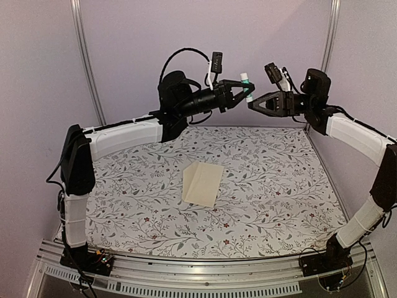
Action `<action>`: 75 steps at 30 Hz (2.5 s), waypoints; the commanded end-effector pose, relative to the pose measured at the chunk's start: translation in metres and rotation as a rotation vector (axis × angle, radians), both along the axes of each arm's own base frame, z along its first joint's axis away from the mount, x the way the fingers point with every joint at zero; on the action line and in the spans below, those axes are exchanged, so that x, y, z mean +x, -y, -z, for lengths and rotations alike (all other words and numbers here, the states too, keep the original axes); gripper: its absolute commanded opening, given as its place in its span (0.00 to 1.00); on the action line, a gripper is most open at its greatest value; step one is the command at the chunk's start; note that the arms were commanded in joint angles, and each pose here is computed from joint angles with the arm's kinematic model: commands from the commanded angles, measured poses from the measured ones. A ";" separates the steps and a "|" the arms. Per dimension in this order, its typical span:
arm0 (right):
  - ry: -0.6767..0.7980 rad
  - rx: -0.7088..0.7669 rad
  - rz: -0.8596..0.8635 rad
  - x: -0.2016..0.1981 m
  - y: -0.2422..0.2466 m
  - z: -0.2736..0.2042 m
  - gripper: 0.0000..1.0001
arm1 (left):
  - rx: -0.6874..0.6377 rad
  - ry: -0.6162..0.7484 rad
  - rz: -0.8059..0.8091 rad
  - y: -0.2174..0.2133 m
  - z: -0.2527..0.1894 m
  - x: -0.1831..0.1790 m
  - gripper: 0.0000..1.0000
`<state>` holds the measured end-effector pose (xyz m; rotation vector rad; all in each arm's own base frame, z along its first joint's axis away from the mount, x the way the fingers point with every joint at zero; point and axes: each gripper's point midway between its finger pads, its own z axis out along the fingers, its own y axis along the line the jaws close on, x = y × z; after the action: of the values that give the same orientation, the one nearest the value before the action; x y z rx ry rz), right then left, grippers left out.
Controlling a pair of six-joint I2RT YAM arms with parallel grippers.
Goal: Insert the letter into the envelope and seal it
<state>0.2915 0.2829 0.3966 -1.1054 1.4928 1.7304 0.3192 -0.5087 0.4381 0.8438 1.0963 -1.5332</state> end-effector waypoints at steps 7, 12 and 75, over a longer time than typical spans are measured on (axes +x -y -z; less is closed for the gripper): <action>0.409 -0.304 0.678 0.061 0.024 0.020 0.40 | -0.019 -0.187 -0.492 -0.030 0.002 0.050 0.00; 0.523 -0.345 0.660 0.052 -0.003 0.019 0.41 | -0.035 -0.206 -0.532 -0.029 0.002 0.043 0.00; 0.021 -0.053 0.025 -0.013 -0.018 0.012 0.35 | -0.043 -0.086 -0.178 -0.034 0.008 0.019 0.00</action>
<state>0.2888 0.3079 0.3773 -1.1440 1.5134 1.6304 0.3160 -0.4908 0.4105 0.7375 1.1809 -1.5593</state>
